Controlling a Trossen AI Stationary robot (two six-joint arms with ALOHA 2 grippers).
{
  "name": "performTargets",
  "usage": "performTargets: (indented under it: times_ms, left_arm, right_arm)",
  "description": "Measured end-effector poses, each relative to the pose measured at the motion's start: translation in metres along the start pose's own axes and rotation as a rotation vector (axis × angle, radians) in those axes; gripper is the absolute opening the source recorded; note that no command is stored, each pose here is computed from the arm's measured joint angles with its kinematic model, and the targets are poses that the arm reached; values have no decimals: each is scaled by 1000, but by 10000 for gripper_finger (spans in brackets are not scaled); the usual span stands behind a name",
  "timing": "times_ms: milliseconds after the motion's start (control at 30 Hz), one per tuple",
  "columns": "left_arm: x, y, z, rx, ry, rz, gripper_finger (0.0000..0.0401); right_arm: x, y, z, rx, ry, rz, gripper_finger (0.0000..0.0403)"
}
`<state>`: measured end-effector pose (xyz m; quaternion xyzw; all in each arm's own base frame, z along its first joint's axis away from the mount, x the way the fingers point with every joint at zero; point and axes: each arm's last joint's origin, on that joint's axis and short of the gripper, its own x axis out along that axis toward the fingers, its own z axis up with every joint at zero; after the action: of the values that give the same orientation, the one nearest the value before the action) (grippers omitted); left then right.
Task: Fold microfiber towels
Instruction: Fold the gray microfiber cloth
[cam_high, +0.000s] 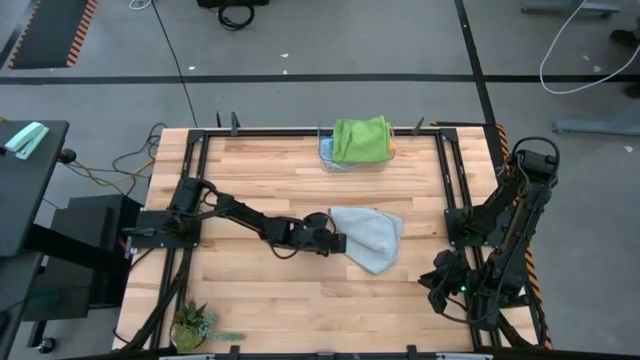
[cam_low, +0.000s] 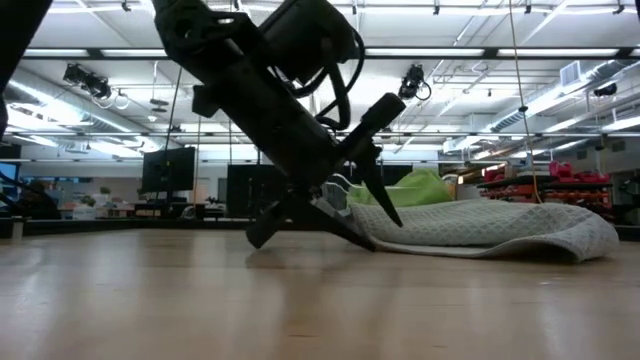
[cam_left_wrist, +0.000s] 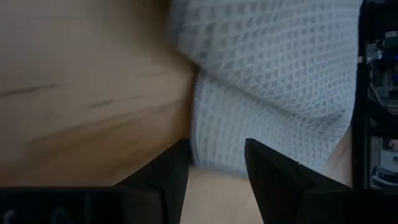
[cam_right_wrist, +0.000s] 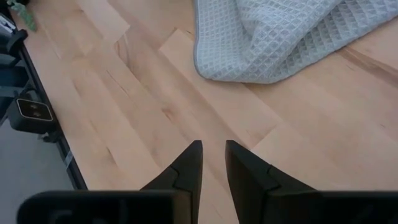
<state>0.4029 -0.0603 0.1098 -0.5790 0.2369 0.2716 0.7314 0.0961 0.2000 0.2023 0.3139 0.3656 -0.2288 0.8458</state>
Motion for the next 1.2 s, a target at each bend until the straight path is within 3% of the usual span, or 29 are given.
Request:
performTargets:
  times_ms: [433, 667, 900, 1200]
  left_arm:
    - [10, -3, 2, 56, -8, -13, 144]
    - [12, -12, 4, 76, -58, -75, 90]
    - [11, -14, 2, 121, -58, -91, 10]
    - [11, -14, 2, 154, -66, -90, 7]
  right_arm:
    - [0, 2, -1, 12, 7, 14, 78]
    - [0, 2, -1, -13, 3, 16, 78]
    - [0, 2, -1, -13, -1, 18, 78]
    - [0, 2, -1, -13, -1, 18, 78]
